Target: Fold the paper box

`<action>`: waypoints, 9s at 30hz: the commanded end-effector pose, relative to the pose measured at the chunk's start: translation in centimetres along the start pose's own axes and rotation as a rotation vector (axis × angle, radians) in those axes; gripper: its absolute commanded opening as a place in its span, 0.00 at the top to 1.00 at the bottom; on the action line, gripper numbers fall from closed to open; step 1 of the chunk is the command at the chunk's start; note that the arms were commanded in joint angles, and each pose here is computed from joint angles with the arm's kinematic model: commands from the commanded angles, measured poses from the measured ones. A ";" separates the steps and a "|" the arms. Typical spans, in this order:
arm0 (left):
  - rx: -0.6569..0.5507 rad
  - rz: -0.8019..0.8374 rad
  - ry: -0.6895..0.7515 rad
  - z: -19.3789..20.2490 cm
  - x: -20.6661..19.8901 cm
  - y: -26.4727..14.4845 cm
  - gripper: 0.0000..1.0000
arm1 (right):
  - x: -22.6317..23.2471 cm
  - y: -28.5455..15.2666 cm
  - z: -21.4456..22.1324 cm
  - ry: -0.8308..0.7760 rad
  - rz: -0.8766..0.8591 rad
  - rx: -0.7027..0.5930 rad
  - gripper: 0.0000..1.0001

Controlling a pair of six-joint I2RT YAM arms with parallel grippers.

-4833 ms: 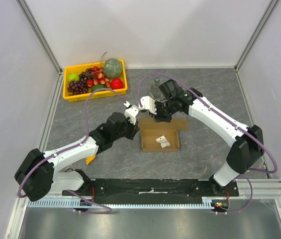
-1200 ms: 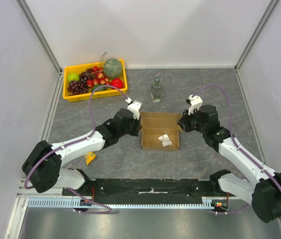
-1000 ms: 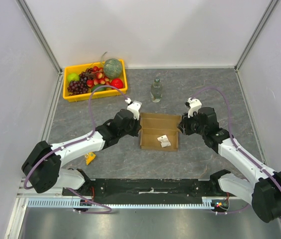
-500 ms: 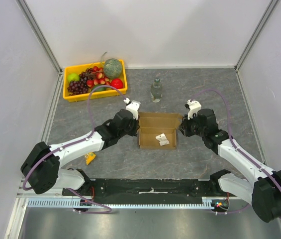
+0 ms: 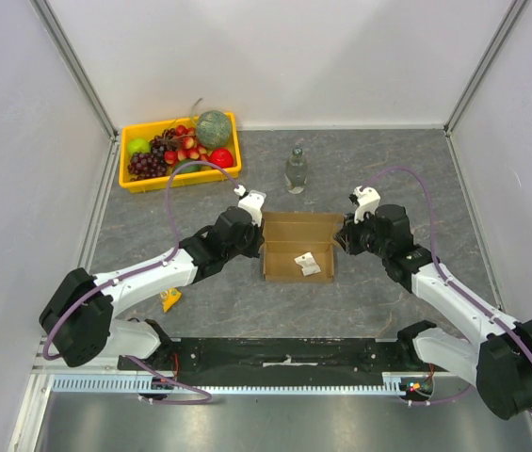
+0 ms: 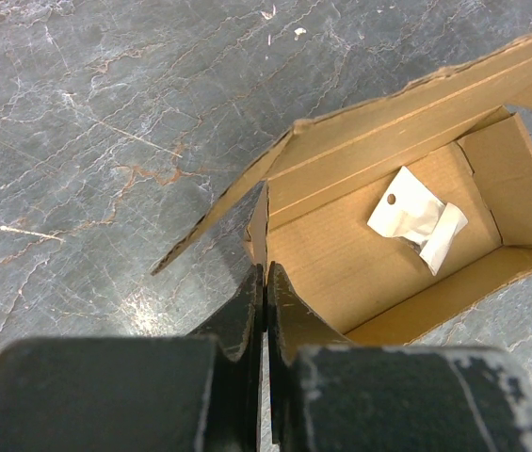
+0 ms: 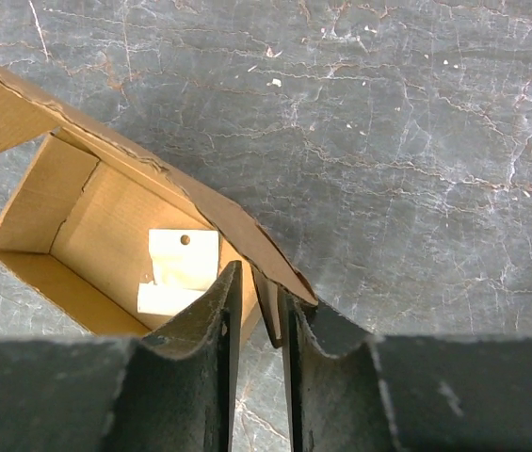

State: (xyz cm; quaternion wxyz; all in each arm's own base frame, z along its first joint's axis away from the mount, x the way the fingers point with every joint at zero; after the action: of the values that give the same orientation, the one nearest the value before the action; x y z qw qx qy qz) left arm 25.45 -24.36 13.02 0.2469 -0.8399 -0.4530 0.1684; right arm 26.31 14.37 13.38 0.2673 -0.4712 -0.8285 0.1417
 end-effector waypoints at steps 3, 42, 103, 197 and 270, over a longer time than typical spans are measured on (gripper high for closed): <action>-0.080 0.009 -0.022 -2.7 -0.5 -0.2 0.98 | 0.4 0.7 -1.0 -0.025 -0.030 -0.039 0.74; -0.131 -0.061 -0.112 -4.6 -1.1 1.2 0.98 | 3.1 1.7 -5.7 0.175 0.262 -0.362 0.95; -0.085 -0.126 -0.210 5.9 -3.4 0.1 0.98 | 2.7 -0.4 6.3 0.179 0.292 -0.362 0.92; -0.202 0.884 -0.085 0.3 -13.4 -16.8 0.85 | 11.1 2.8 5.2 0.090 0.083 -0.006 0.83; 0.249 0.024 -0.306 8.7 -4.0 -2.8 0.98 | 1.7 2.6 7.2 0.166 0.085 0.321 1.00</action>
State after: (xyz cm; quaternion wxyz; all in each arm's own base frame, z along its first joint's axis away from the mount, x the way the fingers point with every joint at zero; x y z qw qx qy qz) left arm 15.25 -22.38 6.37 0.3175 -0.7535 -0.4643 0.3404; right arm 22.61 15.38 5.95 0.3895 -0.5119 -0.7146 0.2750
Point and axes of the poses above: each gripper's point midway between its finger pads, its own y axis out along the fingers, its own x axis along the line the jaws close on, z = x × y, the point moved 3 cm from there along -y, back along the fingers, and after that the axes turned 7 degrees about y, right-handed, at the moved point
